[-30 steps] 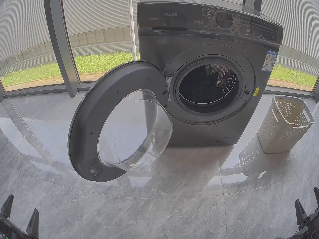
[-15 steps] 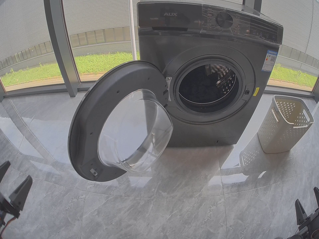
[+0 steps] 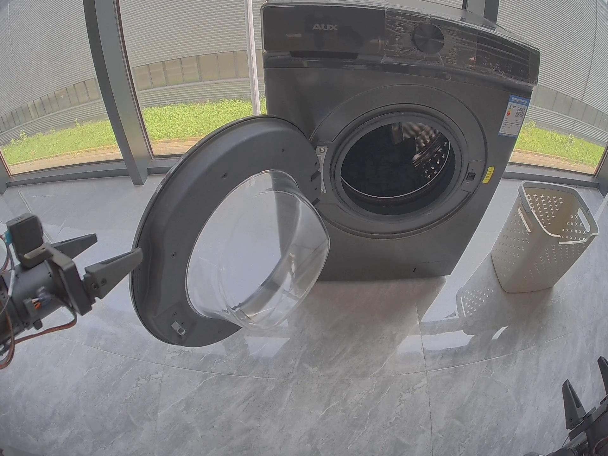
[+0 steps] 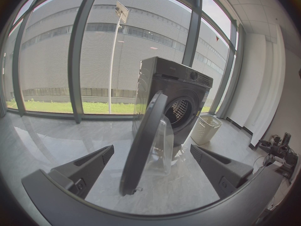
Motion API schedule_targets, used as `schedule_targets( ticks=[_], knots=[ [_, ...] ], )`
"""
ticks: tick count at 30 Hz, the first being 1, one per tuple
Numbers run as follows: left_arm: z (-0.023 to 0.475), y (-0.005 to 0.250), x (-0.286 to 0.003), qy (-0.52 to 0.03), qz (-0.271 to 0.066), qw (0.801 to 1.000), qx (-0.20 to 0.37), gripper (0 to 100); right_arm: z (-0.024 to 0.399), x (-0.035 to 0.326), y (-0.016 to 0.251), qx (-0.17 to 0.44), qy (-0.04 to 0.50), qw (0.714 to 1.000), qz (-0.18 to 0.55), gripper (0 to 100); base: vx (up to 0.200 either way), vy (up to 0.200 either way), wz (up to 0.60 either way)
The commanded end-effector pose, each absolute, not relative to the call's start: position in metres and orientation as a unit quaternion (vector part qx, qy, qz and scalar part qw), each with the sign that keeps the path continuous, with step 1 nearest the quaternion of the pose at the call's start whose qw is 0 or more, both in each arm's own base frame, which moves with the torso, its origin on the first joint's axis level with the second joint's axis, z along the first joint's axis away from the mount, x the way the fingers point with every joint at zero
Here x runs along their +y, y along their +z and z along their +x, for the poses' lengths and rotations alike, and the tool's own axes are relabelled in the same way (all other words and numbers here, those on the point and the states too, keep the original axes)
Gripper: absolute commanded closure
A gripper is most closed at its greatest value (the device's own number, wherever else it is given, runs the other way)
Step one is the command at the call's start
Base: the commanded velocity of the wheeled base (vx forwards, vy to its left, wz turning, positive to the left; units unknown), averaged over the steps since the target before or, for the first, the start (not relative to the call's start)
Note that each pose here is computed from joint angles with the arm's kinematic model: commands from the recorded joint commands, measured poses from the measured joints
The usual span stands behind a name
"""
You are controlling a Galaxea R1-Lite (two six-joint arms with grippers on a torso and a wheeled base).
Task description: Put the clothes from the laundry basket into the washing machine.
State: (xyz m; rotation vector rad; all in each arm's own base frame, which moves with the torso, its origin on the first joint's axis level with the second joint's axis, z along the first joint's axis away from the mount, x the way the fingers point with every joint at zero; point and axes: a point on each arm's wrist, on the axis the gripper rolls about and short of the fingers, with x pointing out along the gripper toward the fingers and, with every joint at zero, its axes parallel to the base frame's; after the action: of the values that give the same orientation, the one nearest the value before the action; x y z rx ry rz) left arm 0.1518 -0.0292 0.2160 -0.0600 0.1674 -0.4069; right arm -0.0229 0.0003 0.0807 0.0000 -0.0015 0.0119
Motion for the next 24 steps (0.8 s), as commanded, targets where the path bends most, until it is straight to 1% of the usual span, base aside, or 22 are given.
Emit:
schedule_targets(
  ticks=[1, 6, 12, 13, 14, 17, 19, 21, 24],
  knots=[
    [0.196, 0.204, -0.051, -0.239, -0.031, 0.961, 0.133, 0, -0.023, 0.0, 0.075, 0.0, 0.006, 1.0, 0.0, 0, 0.0, 0.0, 0.0],
    [0.207, 0.2, -0.059, -0.249, -0.027, 0.957, 0.145, 0, -0.023, 0.0, 0.075, 0.0, 0.006, 1.0, 0.0, 0, 0.0, 0.0, 0.0],
    [0.207, 0.199, -0.08, -0.292, -0.024, 0.946, 0.141, 0, -0.023, 0.0, 0.075, 0.0, 0.006, 1.0, 0.0, 0, 0.0, 0.0, 0.0],
    [0.207, 0.199, -0.08, -0.292, -0.024, 0.946, 0.141, 0, -0.023, 0.0, 0.075, 0.0, 0.006, 1.0, 0.0, 0, 0.0, 0.0, 0.0],
    [0.202, 0.199, -0.088, -0.314, -0.022, 0.939, 0.135, 0, -0.023, 0.0, 0.075, 0.0, 0.006, 1.0, 0.0, 0, 0.0, 0.0, 0.0],
    [0.189, 0.2, -0.1, -0.347, -0.039, 0.927, 0.136, 0, -0.023, 0.0, 0.075, 0.0, 0.006, 1.0, 0.0, 0, 0.0, 0.0, 0.0],
    [0.175, 0.206, -0.106, -0.371, -0.06, 0.917, 0.131, 0, -0.023, 0.0, 0.075, 0.0, 0.006, 1.0, 0.0, 0, 0.0, 0.0, 0.0],
    [0.173, 0.207, -0.107, -0.372, -0.062, 0.917, 0.128, 0, -0.023, 0.0, 0.075, 0.0, 0.006, 1.0, 0.0, 0, 0.0, 0.0, 0.0],
    [0.169, 0.217, -0.104, -0.37, -0.069, 0.921, 0.105, 0, -0.023, 0.0, 0.075, 0.0, 0.006, 1.0, 0.0, 0, 0.0, 0.0, 0.0]
  ],
)
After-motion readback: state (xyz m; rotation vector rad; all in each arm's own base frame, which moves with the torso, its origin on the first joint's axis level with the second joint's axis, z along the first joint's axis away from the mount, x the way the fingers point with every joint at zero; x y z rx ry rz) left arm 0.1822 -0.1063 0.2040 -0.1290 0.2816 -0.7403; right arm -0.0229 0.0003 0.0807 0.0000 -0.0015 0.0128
